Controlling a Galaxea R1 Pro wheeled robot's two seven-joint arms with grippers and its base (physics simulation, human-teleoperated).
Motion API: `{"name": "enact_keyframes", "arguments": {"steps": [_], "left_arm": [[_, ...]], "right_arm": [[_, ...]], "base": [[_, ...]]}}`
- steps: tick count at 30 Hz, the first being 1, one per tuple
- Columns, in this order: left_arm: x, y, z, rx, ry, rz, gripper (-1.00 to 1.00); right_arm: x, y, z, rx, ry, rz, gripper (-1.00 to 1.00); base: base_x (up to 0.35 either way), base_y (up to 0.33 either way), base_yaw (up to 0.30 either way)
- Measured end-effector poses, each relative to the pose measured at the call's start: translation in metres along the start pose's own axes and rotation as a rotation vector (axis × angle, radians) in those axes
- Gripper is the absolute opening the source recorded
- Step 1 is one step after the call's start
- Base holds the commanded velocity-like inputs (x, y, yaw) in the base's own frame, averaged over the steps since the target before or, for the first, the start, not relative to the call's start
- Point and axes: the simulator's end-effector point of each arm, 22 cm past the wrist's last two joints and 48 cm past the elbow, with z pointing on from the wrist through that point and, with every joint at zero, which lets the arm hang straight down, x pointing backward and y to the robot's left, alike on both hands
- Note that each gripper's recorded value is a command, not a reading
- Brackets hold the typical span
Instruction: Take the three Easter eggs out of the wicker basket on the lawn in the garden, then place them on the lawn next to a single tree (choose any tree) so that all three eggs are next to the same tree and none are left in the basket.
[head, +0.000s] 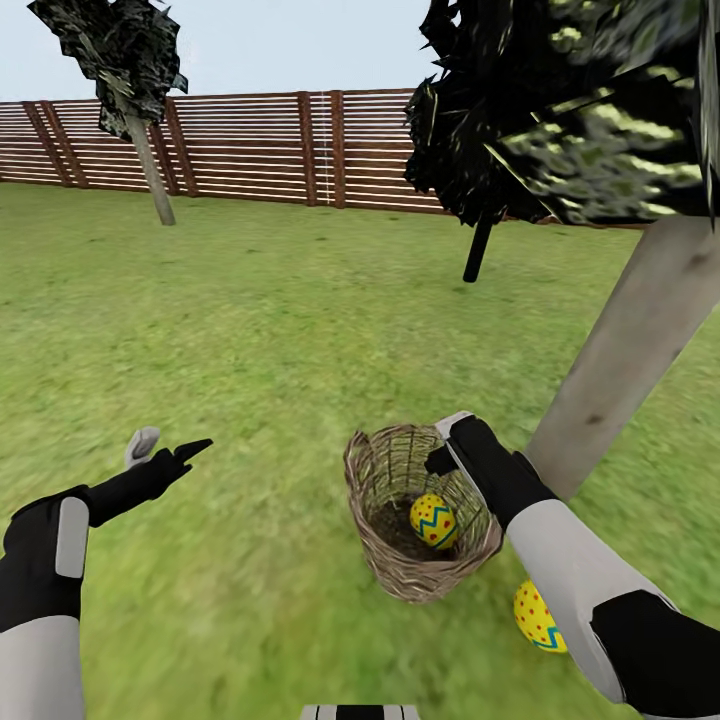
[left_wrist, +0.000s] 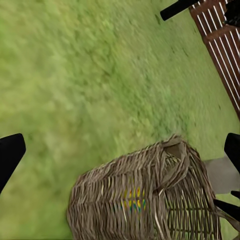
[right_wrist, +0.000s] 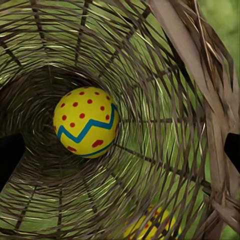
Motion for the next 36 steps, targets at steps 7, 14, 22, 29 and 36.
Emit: {"name": "enact_keyframes", "arguments": {"steps": [7,14,22,29,36], "left_arm": [[0.007,0.01,0.005,-0.014,0.015,-0.008,1.0],[0.017,0.025,0.012,-0.035,0.035,-0.02,1.0],[0.03,0.042,0.02,-0.055,0.059,-0.038,1.0],[0.041,0.057,0.027,-0.074,0.079,-0.053,1.0],[0.052,0.072,0.032,-0.093,0.098,-0.066,1.0]], "right_arm": [[0.007,-0.002,0.014,0.017,0.019,-0.023,1.0],[0.014,-0.002,0.039,0.039,-0.001,-0.079,1.0],[0.016,0.004,0.059,0.038,-0.026,-0.112,1.0],[0.027,0.012,0.075,0.024,-0.003,-0.118,1.0],[0.061,0.021,0.101,0.004,0.07,-0.127,1.0]], "base": [[0.001,-0.001,0.0],[0.0,0.0,0.0],[0.0,0.0,0.0],[0.0,0.0,0.0],[0.0,0.0,0.0]]}}
